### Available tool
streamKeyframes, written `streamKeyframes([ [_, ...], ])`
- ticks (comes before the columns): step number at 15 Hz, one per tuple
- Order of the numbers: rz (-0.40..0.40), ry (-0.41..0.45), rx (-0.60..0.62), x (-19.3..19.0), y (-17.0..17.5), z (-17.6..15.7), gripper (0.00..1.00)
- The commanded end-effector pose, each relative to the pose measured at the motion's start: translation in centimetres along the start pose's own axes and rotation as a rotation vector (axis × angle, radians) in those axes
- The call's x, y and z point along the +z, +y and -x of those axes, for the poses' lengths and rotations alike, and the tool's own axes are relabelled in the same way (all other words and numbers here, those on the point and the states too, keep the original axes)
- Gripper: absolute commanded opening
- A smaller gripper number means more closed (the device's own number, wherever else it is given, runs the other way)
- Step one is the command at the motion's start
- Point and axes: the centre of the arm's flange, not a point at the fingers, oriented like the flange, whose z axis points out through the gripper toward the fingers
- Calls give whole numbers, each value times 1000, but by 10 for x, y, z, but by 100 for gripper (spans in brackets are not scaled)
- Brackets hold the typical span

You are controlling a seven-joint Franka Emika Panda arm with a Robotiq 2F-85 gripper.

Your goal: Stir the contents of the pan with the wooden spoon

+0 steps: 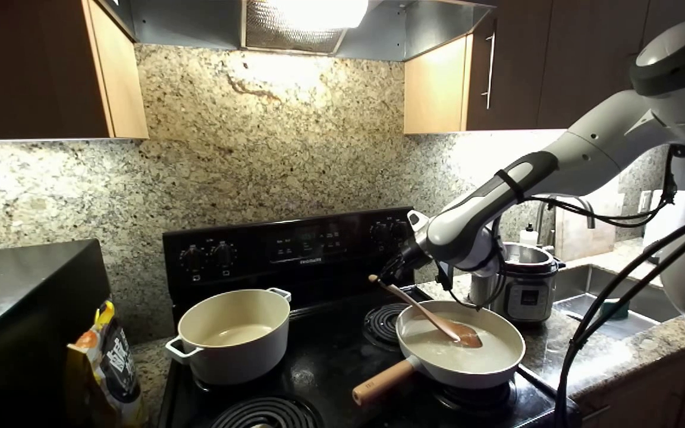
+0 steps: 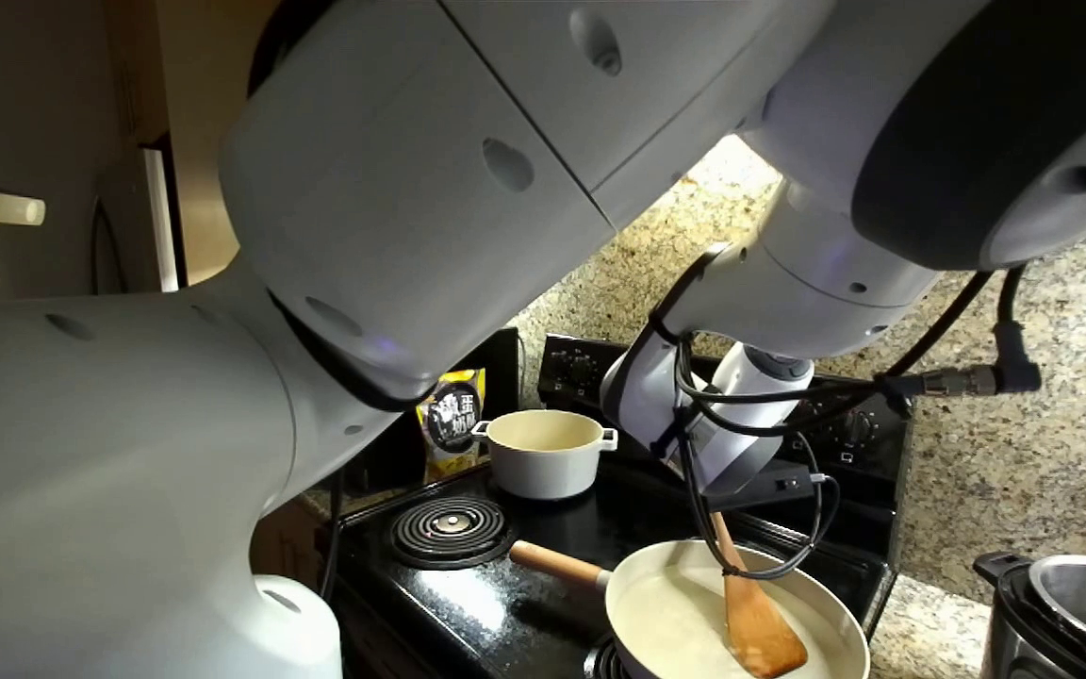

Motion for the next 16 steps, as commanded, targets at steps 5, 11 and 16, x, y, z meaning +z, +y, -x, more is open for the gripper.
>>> streamKeyframes([
  [5, -143, -111, 42, 16, -23, 31, 10],
  [11, -242, -122, 1, 39, -48, 10, 10],
  [16, -233, -83, -50, 37, -54, -21, 10],
])
